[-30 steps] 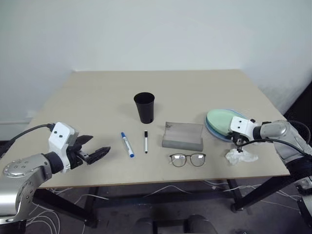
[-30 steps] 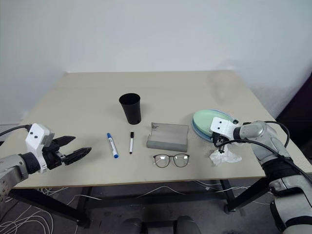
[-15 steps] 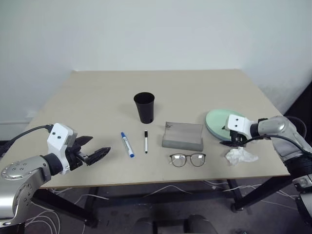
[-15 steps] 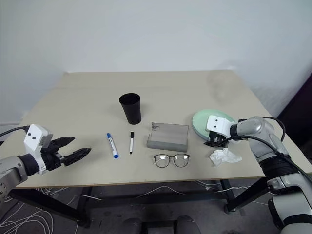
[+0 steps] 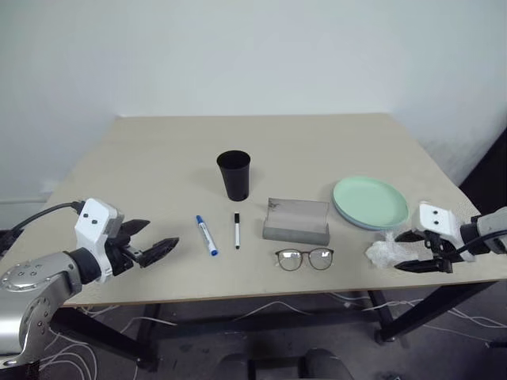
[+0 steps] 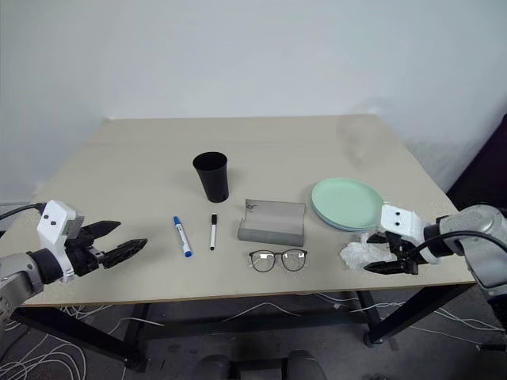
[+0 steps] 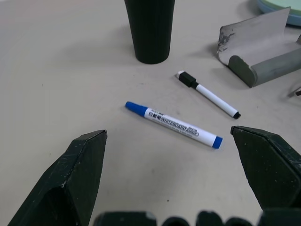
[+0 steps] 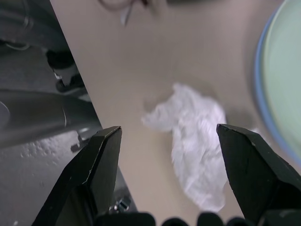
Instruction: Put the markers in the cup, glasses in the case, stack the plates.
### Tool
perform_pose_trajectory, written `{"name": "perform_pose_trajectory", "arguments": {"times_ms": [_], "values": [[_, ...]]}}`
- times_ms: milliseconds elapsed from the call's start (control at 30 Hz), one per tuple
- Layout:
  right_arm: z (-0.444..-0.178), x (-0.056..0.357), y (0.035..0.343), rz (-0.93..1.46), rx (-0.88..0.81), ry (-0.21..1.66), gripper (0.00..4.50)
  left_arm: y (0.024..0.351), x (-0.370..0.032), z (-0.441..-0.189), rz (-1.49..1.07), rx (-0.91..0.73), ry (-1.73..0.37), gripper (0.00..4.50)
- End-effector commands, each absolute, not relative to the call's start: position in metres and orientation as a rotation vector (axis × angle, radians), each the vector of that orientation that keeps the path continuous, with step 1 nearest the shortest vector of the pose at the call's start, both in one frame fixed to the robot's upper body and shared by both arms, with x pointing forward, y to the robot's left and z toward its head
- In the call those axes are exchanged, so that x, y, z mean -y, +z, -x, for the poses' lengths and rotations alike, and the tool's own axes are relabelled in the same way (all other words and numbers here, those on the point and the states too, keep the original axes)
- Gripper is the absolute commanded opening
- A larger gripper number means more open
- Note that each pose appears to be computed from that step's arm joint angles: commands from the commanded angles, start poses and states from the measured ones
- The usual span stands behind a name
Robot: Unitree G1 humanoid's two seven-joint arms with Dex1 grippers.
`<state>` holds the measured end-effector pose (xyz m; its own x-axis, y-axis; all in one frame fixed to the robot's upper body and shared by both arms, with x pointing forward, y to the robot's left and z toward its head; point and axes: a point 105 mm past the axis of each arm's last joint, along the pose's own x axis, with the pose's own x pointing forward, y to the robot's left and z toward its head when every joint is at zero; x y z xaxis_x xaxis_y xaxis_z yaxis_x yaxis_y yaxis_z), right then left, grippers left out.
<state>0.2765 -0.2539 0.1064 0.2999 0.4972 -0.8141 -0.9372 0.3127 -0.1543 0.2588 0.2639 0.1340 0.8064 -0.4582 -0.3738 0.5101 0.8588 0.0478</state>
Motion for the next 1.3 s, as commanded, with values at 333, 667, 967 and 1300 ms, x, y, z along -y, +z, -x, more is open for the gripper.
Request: {"name": "perform_pose_trajectory", "arguments": {"times_ms": [333, 667, 967, 1300], "values": [[-0.296, 0.265, 0.08, 0.958, -0.704, 0.946, 3.12, 0.144, -0.262, -0.262, -0.179, -0.33, -0.532, 4.5], [-0.305, 0.265, 0.087, 0.997, -0.67, 0.948, 0.01, 0.144, -0.262, -0.262, -0.176, -0.331, -0.524, 4.5], [-0.3, 0.238, 0.136, 0.815, -0.582, 1.122, 0.01, 0.144, -0.263, -0.261, -0.174, -0.331, -0.521, 4.5], [-0.386, 0.227, 0.162, 0.807, -0.419, 0.837, 0.01, 0.145, -0.259, -0.266, -0.178, -0.324, -0.531, 4.5]]}}
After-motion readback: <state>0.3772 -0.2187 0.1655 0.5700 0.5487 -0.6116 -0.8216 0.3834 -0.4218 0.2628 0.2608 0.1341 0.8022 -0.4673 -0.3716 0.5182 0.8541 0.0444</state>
